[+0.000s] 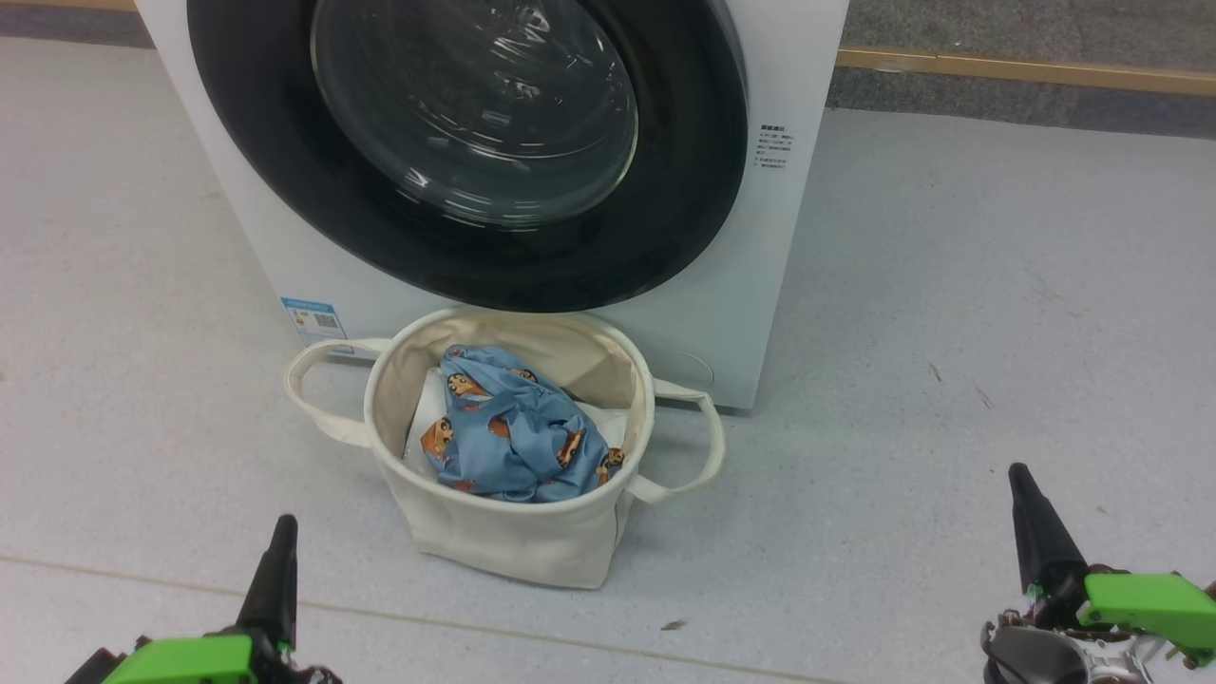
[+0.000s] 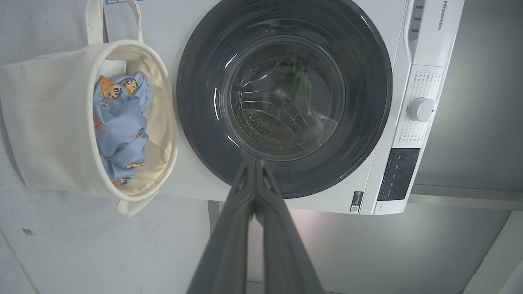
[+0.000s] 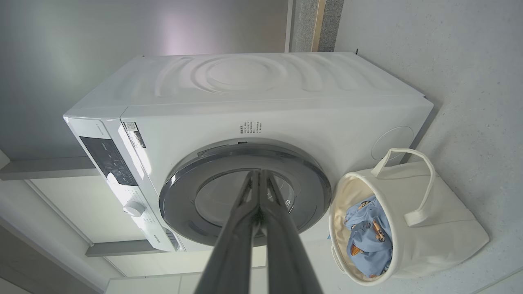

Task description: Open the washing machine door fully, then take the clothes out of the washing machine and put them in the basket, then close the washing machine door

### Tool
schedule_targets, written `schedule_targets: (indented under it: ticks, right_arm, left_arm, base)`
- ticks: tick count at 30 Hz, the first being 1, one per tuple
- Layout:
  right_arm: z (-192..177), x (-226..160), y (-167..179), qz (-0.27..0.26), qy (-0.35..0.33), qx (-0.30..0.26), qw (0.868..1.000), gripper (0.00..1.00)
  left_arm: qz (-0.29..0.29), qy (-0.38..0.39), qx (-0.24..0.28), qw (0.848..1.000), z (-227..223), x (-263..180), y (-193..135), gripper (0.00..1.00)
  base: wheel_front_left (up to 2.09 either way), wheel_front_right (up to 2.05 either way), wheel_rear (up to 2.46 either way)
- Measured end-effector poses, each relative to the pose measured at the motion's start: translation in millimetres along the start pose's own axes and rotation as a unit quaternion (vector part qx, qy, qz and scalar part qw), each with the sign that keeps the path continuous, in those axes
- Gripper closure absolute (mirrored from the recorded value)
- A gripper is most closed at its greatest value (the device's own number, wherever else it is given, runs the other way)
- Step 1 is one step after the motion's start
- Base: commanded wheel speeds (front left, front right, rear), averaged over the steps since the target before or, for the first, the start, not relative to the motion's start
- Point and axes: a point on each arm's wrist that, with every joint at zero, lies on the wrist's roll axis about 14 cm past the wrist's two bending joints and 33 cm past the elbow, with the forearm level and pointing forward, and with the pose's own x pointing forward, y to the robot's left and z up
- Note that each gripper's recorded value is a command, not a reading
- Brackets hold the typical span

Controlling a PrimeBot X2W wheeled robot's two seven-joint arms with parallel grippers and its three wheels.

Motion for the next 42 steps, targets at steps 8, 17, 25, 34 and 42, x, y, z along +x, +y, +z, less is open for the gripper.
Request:
schedule_targets:
  ticks: [8, 17, 25, 34, 42]
  right_arm:
    - [0.0, 0.0, 0.0, 0.000, 0.000, 0.000, 1.000, 1.00]
    - [0.0, 0.0, 0.0, 0.000, 0.000, 0.000, 1.000, 1.00]
    - [0.0, 0.0, 0.0, 0.000, 0.000, 0.000, 1.000, 1.00]
    - [0.0, 0.0, 0.0, 0.000, 0.000, 0.000, 1.000, 1.00]
    - [0.0, 0.0, 0.0, 0.000, 0.000, 0.000, 1.000, 1.00]
  left_arm:
    - [0.000, 0.000, 0.000, 1.000, 0.0, 0.0, 0.0, 1.00]
    - [0.000, 0.000, 0.000, 1.000, 0.0, 0.0, 0.0, 1.00]
    - [0.000, 0.000, 0.000, 1.000, 0.0, 0.0, 0.0, 1.00]
    - [0.000, 0.000, 0.000, 1.000, 0.0, 0.0, 0.0, 1.00]
    - [0.000, 0.000, 0.000, 1.000, 0.0, 0.0, 0.0, 1.00]
  base:
    - [0.00, 0.00, 0.00]
    - [0.00, 0.00, 0.00]
    - [0.00, 0.00, 0.00]
    - [0.00, 0.00, 0.00]
    - [0.00, 0.00, 0.00]
